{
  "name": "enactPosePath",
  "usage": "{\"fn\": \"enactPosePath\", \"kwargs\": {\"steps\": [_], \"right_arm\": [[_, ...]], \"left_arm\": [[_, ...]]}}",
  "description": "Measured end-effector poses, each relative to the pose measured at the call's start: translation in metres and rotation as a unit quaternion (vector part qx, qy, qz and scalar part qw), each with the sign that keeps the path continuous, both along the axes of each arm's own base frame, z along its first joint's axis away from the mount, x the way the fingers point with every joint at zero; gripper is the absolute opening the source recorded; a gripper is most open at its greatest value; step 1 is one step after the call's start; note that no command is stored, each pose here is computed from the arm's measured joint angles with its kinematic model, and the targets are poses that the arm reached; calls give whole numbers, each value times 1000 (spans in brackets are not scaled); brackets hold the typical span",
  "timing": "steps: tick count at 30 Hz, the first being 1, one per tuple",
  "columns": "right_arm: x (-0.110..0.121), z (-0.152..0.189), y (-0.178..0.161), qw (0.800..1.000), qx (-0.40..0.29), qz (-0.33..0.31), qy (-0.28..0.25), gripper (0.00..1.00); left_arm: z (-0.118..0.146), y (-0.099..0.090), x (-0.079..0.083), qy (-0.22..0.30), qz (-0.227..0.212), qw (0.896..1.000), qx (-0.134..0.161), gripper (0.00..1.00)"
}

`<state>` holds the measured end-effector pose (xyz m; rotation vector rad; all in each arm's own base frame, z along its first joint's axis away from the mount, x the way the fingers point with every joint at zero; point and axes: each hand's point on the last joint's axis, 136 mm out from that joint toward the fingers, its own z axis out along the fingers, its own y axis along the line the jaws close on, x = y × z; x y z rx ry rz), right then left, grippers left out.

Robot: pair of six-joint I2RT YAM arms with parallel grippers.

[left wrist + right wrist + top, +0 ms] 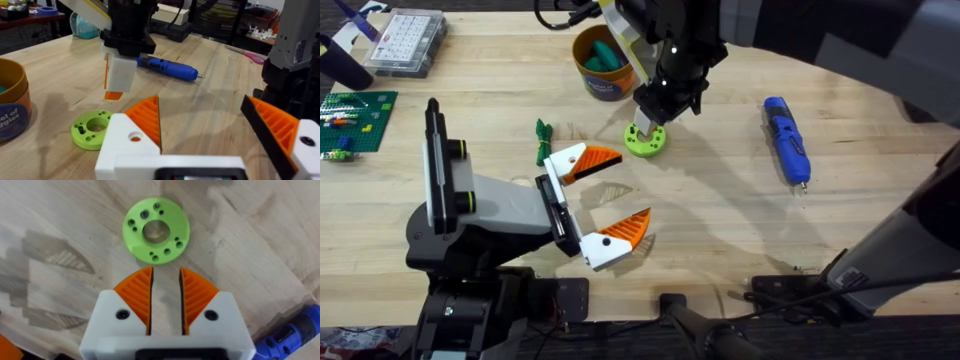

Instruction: Pick up the gripper from the table and insert it into the empty holder that is missing its gripper. Then pick up a screw, insert it into the mounting hole, and use the screwdriver to tighten it. Finally, clean up the table by picking up the vegetable and placing it into the bucket.

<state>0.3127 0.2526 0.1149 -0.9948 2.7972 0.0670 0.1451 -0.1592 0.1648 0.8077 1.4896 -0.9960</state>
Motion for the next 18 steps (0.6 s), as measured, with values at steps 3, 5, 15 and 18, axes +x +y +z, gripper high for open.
{"fn": "enactPosePath", "kwargs": {"steps": [3, 5, 15, 18], "right_arm": [[0, 0, 0, 1000, 0, 1, 1, 306], [2, 0, 2, 1000, 4, 1, -3, 306], [11, 3, 11, 999, 22, 1, -23, 306], [13, 4, 12, 999, 26, 2, -27, 306]], "left_arm": [[-2, 0, 0, 7, 1, 1000, 0, 985], [-2, 0, 1, 8, 2, 1000, 0, 985], [-3, 0, 1, 9, 2, 1000, 0, 985], [-3, 0, 1, 9, 2, 1000, 0, 985]]}}
